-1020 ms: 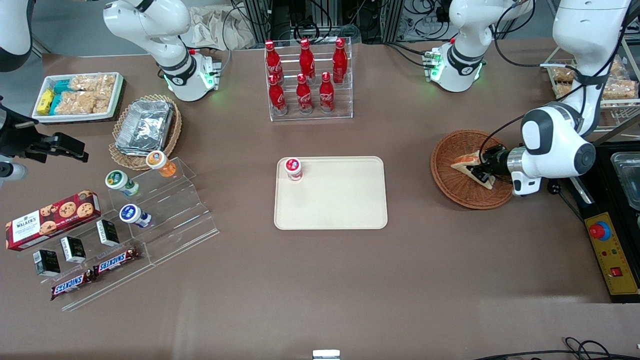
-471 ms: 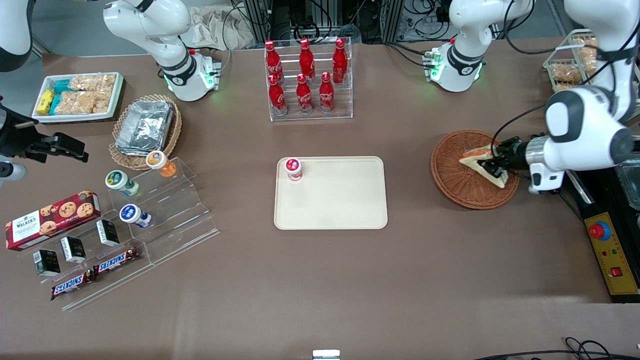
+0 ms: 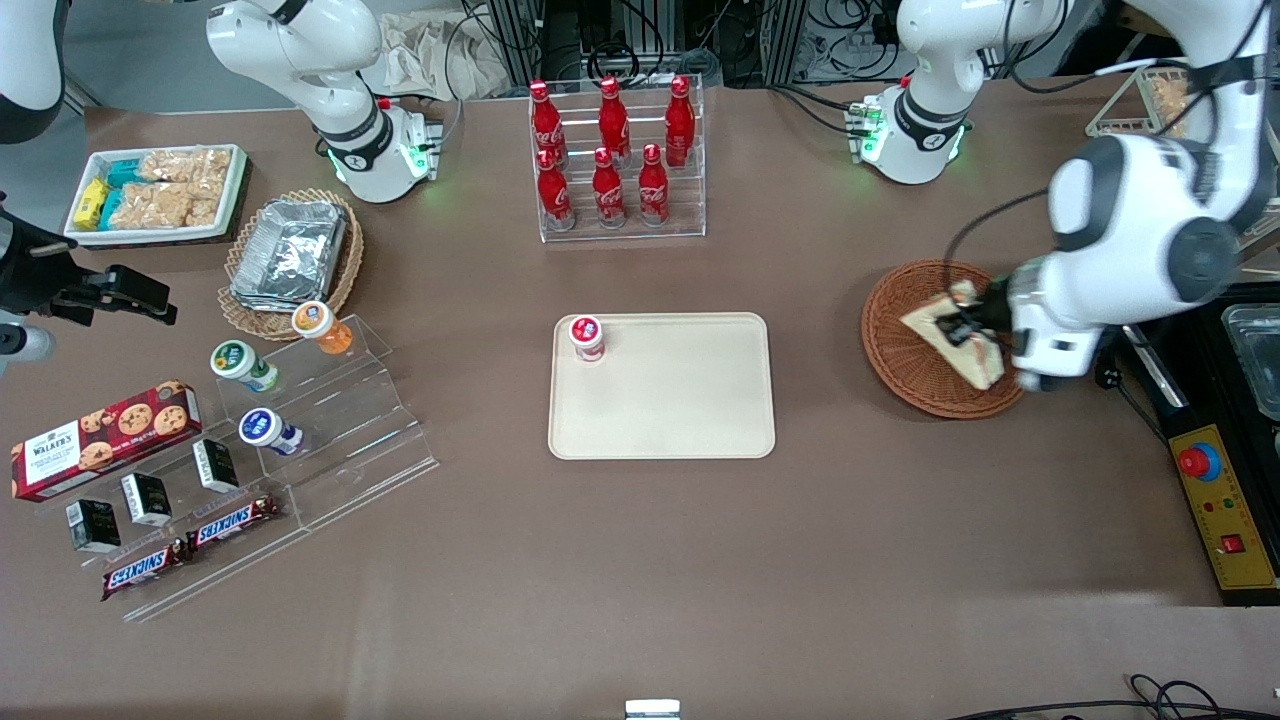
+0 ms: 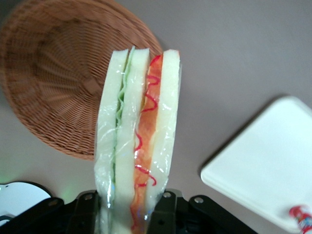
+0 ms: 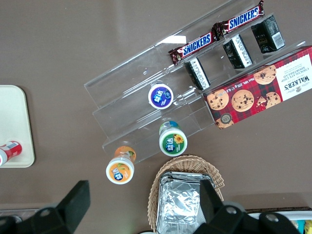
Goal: Place sandwich from basket to tray
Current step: 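Carry the sandwich with the left gripper over the cream tray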
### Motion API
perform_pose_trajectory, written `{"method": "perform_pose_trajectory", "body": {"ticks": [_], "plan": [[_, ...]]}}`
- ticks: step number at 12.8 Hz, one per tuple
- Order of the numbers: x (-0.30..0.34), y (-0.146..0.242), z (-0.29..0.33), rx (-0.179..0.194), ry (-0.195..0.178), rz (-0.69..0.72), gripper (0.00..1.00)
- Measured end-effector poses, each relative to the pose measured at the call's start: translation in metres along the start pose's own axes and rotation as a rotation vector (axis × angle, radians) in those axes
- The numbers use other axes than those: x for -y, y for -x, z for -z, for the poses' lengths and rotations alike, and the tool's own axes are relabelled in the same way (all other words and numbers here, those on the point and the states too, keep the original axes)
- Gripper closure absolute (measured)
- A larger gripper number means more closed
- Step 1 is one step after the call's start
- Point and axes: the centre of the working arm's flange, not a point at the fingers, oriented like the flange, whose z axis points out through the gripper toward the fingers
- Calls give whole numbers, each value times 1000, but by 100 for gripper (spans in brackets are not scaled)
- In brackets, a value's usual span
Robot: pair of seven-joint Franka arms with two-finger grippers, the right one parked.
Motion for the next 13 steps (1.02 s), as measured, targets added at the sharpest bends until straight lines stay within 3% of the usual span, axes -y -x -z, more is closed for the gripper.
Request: {"method": "perform_pose_trajectory", "body": {"ticks": [3,8,13], "plan": [[-47,43,-6,-12,-22,-124,63],[-106,78,-12,-4,-20,-266,63],[-148,87,-62,19,-108,-383,62]]}}
